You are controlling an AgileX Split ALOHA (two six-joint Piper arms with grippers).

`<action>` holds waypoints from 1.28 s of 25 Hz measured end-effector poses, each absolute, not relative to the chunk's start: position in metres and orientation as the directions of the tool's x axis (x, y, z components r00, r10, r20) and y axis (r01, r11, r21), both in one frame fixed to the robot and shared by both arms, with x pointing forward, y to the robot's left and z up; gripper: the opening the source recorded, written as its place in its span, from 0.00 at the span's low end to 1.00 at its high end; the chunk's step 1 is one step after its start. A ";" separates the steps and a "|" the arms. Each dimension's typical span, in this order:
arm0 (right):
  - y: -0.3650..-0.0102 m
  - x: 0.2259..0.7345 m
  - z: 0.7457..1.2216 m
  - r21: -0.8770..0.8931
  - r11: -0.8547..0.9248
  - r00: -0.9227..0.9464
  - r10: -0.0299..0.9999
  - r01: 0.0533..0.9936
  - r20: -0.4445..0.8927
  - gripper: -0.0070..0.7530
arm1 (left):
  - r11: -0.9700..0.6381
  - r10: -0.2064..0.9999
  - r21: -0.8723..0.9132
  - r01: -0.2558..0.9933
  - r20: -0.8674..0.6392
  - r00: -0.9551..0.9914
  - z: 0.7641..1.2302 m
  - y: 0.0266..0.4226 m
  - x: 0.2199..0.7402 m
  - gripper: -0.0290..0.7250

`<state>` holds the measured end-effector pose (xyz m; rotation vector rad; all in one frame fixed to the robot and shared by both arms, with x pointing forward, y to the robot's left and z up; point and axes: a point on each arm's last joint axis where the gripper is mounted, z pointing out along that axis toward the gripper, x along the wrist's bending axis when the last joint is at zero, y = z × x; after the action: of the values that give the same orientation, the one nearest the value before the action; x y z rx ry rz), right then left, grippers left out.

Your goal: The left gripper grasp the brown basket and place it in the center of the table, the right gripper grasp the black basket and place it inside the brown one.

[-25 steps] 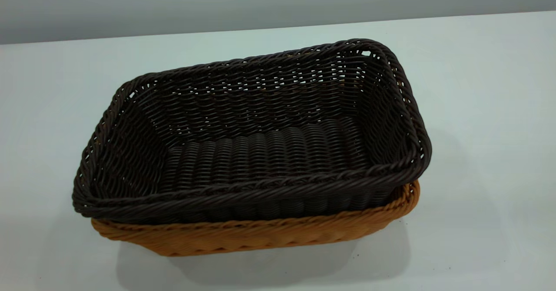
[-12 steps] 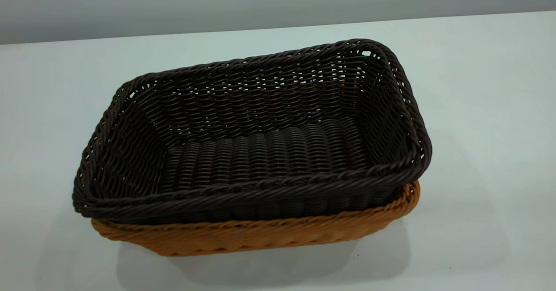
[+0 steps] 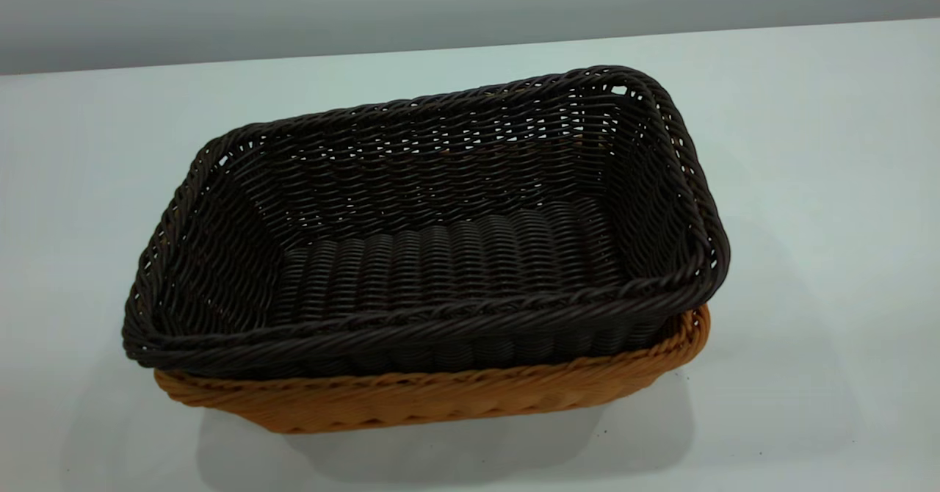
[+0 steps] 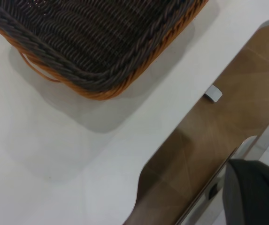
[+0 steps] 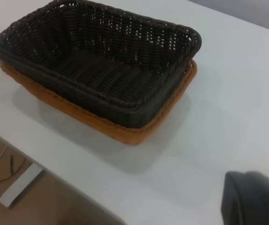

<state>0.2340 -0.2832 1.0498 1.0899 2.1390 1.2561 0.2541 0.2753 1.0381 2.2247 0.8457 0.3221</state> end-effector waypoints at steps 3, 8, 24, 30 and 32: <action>-0.283 0.235 1.050 0.867 0.249 -0.541 0.840 0.432 0.028 0.01 | -0.520 0.657 0.711 0.473 -0.020 0.753 1.038 0.276 0.253 0.04; -0.282 0.239 1.050 0.867 0.159 -0.363 0.931 0.472 0.027 0.01 | -0.489 0.700 0.712 0.504 -0.025 0.714 1.038 0.277 0.254 0.04; -0.284 0.246 1.050 0.867 -0.038 0.032 0.999 0.497 0.026 0.01 | -0.142 0.974 0.712 0.687 -0.024 0.226 1.038 0.289 0.264 0.04; -0.283 0.241 1.050 0.883 -0.031 0.031 0.999 0.468 0.019 0.01 | -0.037 0.997 0.721 0.692 -0.022 0.077 1.039 0.293 0.264 0.04; -0.282 0.238 1.050 0.891 -0.029 0.031 0.999 0.453 0.017 0.01 | -0.037 0.997 0.738 0.673 -0.018 0.074 1.039 0.293 0.260 0.04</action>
<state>0.2381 -0.2820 1.0498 1.5779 1.5141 0.9465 0.2601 0.2926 1.0392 1.7722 1.6587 0.7129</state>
